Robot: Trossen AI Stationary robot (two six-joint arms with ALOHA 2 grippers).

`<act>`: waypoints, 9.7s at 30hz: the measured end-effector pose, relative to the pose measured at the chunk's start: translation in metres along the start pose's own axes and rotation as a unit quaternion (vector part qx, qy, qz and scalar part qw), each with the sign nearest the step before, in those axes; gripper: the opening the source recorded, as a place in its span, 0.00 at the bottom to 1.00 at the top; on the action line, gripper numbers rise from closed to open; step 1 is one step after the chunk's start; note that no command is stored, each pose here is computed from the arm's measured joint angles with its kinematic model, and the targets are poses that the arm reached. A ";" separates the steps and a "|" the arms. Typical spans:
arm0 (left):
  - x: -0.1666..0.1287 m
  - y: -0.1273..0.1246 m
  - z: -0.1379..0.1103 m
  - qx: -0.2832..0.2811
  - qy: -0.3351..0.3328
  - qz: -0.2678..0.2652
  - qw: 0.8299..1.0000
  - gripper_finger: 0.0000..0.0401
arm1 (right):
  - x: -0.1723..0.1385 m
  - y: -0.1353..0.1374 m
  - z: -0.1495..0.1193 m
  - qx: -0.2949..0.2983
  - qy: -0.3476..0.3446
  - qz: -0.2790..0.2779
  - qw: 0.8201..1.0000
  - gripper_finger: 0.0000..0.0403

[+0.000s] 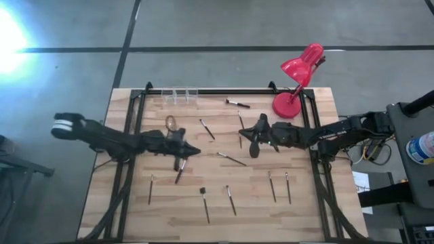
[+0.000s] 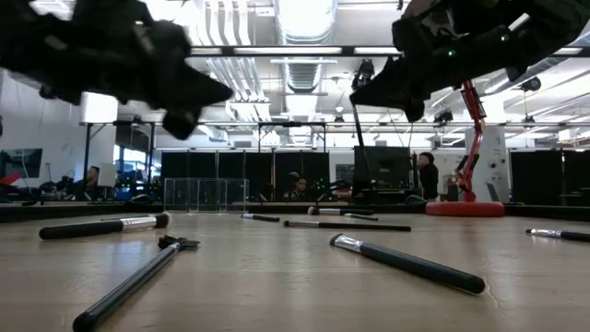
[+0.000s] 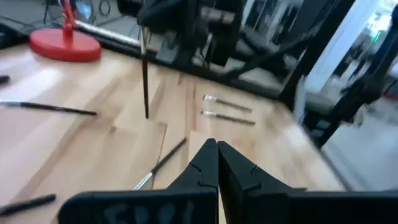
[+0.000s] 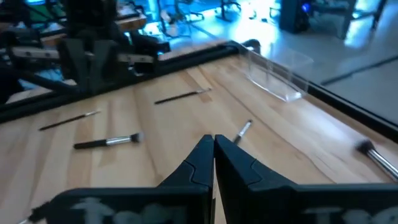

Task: Put items in baskets/containers
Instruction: Put the black eyeshadow brush into the transparent organizer

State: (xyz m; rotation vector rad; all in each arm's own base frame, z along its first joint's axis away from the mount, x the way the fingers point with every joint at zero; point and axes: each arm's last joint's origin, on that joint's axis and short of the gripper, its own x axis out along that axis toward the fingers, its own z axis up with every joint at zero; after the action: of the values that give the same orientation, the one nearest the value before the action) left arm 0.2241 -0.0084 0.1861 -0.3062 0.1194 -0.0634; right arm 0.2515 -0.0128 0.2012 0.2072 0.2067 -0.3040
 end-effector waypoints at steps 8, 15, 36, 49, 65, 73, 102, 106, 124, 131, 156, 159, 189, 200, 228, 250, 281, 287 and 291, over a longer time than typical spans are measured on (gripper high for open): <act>0.053 -0.010 0.032 0.028 -0.020 -0.012 0.999 0.02 | -0.006 0.022 0.005 -0.029 -0.042 0.051 0.997 0.02; 0.080 -0.017 0.048 0.036 0.003 -0.009 0.999 0.17 | -0.011 0.036 0.007 -0.042 -0.066 0.083 0.993 0.02; 0.113 -0.033 0.052 0.042 -0.037 -0.030 0.998 0.32 | -0.026 0.072 0.026 -0.042 -0.139 0.153 0.978 0.02; 0.123 -0.039 0.069 0.060 -0.079 -0.043 0.994 0.32 | -0.021 0.074 0.022 -0.047 -0.135 0.153 0.978 0.02; 0.125 -0.040 0.070 0.079 -0.048 -0.041 0.995 0.02 | -0.010 0.083 0.029 -0.053 -0.142 0.141 0.978 0.02; 0.104 -0.021 0.084 0.094 -0.053 0.045 0.993 0.02 | -0.020 0.068 0.035 -0.086 -0.128 0.071 0.985 0.11; -0.047 0.203 0.142 0.022 -0.071 0.519 0.852 0.02 | -0.029 -0.054 0.063 -0.139 -0.162 -0.048 0.976 0.02; -0.066 0.216 0.140 0.007 -0.066 0.580 0.812 0.02 | -0.028 -0.058 0.063 -0.170 -0.156 -0.065 0.971 0.02; -0.098 0.229 0.087 -0.050 -0.093 0.622 0.776 0.02 | -0.030 -0.083 0.067 -0.148 -0.151 -0.113 0.971 0.02; -0.100 0.231 0.071 -0.082 -0.098 0.618 0.776 0.02 | -0.030 -0.083 0.067 -0.149 -0.151 -0.113 0.971 0.02; -0.102 0.226 0.051 -0.119 -0.104 0.595 0.788 0.21 | -0.031 -0.082 0.068 -0.156 -0.157 -0.114 0.969 0.02; -0.101 0.226 0.052 -0.117 -0.101 0.594 0.790 0.24 | -0.031 -0.082 0.068 -0.156 -0.157 -0.114 0.968 0.02; -0.035 0.076 0.030 0.087 -0.021 0.201 0.975 0.00 | -0.023 -0.041 0.058 -0.127 -0.047 -0.029 0.990 0.02; -0.020 0.030 -0.001 0.063 0.071 0.166 0.982 0.00 | -0.020 -0.001 0.018 -0.117 0.056 -0.012 0.992 0.02; -0.067 -0.133 -0.053 -0.257 0.371 0.506 0.735 0.11 | 0.000 0.041 -0.042 -0.166 0.101 0.048 0.980 0.02; -0.090 -0.094 -0.091 -0.328 0.341 0.533 0.701 0.17 | -0.005 0.057 -0.049 -0.187 0.095 0.070 0.975 0.02; -0.051 -0.119 -0.041 -0.247 0.192 0.420 0.852 0.00 | -0.006 0.058 -0.047 -0.191 0.088 0.073 0.975 0.02; -0.022 -0.105 -0.031 -0.156 0.125 0.375 0.905 0.00 | -0.006 0.058 -0.048 -0.199 0.083 0.074 0.974 0.02; -0.002 -0.082 -0.017 -0.115 0.106 0.334 0.930 0.00 | -0.006 0.058 -0.047 -0.200 0.078 0.075 0.974 0.02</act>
State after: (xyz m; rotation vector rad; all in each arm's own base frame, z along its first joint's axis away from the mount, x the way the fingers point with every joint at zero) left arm 0.2164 -0.0914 0.1955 -0.4794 0.4434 0.5999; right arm 0.2561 0.0539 0.1671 -0.1538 0.4012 -0.0907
